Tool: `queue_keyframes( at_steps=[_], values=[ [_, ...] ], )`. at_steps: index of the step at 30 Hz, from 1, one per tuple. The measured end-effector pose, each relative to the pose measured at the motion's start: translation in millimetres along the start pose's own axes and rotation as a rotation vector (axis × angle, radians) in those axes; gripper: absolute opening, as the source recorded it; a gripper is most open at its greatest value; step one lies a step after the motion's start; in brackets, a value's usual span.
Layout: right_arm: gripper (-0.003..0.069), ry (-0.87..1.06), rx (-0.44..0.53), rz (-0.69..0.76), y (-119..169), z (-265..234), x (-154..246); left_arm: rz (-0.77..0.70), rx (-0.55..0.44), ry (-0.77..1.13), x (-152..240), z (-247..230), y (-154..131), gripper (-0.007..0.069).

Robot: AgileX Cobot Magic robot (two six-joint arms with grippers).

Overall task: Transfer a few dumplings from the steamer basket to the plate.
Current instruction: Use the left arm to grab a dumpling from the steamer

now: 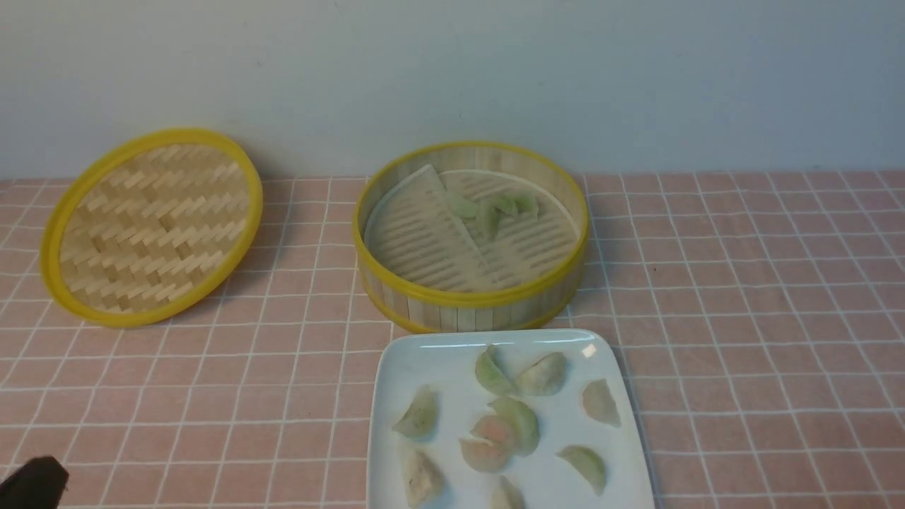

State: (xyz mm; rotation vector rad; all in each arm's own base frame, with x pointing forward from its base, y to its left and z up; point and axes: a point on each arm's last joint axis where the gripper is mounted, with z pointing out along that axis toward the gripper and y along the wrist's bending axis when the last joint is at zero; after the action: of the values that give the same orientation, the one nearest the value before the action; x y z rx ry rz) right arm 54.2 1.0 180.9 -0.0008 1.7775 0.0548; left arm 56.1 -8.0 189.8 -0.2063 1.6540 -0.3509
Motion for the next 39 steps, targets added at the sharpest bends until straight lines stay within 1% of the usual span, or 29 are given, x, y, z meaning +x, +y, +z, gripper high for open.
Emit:
queue_keyframes(
  at_steps=[1,3,7,9,10,12,13,14,15,16,17,18,19,20,21,22,23,25,26,27,29,30,31,33,36,37,39],
  values=[
    [-0.0015,0.000,0.000,0.000,0.0,0.0,0.0,-0.079,0.009,-0.071,-6.4,-0.2,-0.6,-0.0006],
    [-0.0015,0.000,0.000,0.000,0.0,0.0,0.0,-0.173,0.013,-0.178,-16.1,-1.4,0.2,-0.0006],
    [-0.0015,-0.005,-0.002,0.005,0.2,0.0,-0.4,-0.297,-0.008,-0.441,-38.2,-8.7,6.6,-0.0006],
    [-0.0015,-0.024,-0.009,0.026,1.0,0.2,-1.6,-0.329,-0.007,-0.488,-43.9,-11.1,6.9,-0.0006],
    [-0.0015,-0.079,-0.036,0.130,2.8,0.4,-5.4,-0.357,0.015,-0.519,-55.2,-15.0,2.7,-0.0006],
    [-0.0015,-0.165,-0.070,0.284,4.1,-0.7,-13.7,-0.362,0.064,-0.521,-76.5,-21.5,-9.1,-0.0006],
    [-0.0015,-0.215,-0.089,0.380,4.1,-1.7,-18.5,-0.348,0.087,-0.472,-87.2,-21.8,-17.5,-0.0006],
    [-0.0015,-0.234,-0.094,0.406,4.0,-2.1,-20.2,-0.345,0.091,-0.461,-89.5,-21.8,-19.2,-0.0006],
    [-0.0015,-0.268,-0.108,0.487,3.5,-2.9,-23.5,-0.319,0.104,-0.416,-98.9,-20.9,-26.3,-0.0006],
    [-0.0015,-0.335,-0.126,0.594,1.8,-4.8,-29.4,-0.255,0.122,-0.270,-119.3,-13.3,-42.6,-0.0006],
    [-0.0015,-0.335,-0.127,0.603,1.7,-4.8,-29.4,-0.240,0.122,-0.252,-121.5,-12.0,-44.4,-0.0006],
    [-0.0015,-0.379,-0.131,0.643,0.2,-6.2,-33.0,-0.176,0.131,-0.086,-138.2,1.1,-58.3,-0.0006],
    [-0.0015,-0.388,-0.132,0.652,-0.2,-6.5,-33.7,-0.148,0.141,-0.006,-145.8,5.8,-65.0,-0.0006],
    [-0.0015,-0.406,-0.132,0.662,-0.8,-7.1,-35.0,-0.102,0.138,0.178,-154.5,27.4,-73.6,-0.0006],
    [-0.0015,-0.413,-0.132,0.667,-1.1,-7.4,-35.6,-0.072,0.141,0.297,-158.8,42.1,-78.3,-0.0006],
    [-0.0015,-0.416,-0.133,0.667,-1.2,-7.5,-35.8,-0.064,0.146,0.285,-162.5,41.1,-79.7,-0.0006],
    [-0.0015,-0.418,-0.133,0.673,-1.4,-7.5,-36.0,-0.019,0.148,0.468,-162.3,68.4,-82.8,-0.0006],
    [-0.0015,-0.370,-0.132,0.674,1.4,-8.2,-38.7,0.035,0.159,0.625,-164.0,100.3,-84.8,-0.0006],
    [-0.0015,-0.327,-0.162,0.651,4.4,-11.1,-48.6,0.057,0.162,0.696,-162.0,119.5,-84.0,-0.0006],
    [-0.0015,-0.285,-0.171,0.626,7.0,-13.2,-57.2,0.072,0.163,0.763,-156.4,139.2,-82.3,-0.0006],
    [-0.0015,-0.177,-0.183,0.541,12.4,-15.4,-74.1,0.110,0.181,0.842,-150.7,169.0,-84.2,-0.0006],
    [-0.0015,-0.091,-0.190,0.458,16.7,-18.9,-99.1,0.137,0.191,0.897,-142.1,189.4,-85.3,-0.0006],
    [-0.0015,-0.027,-0.170,0.419,18.7,-18.1,-110.5,0.165,0.208,0.928,-136.6,205.2,-89.9,-0.0006],
    [-0.0015,0.145,-0.167,0.299,22.4,-10.4,-137.0,0.228,0.252,0.966,-127.5,234.2,-103.2,-0.0006],
    [-0.0015,0.376,-0.136,0.154,24.7,11.8,-165.5,0.293,0.310,0.988,-120.1,272.9,-124.8,-0.0006],
    [-0.0015,0.387,-0.138,0.139,25.2,12.7,-170.0,0.292,0.307,1.000,-116.5,275.3,-123.7,-0.0006],
    [-0.0015,0.497,-0.136,0.057,27.0,33.1,-189.6,0.320,0.333,1.005,-109.4,319.1,-135.2,-0.0006]
  ],
)
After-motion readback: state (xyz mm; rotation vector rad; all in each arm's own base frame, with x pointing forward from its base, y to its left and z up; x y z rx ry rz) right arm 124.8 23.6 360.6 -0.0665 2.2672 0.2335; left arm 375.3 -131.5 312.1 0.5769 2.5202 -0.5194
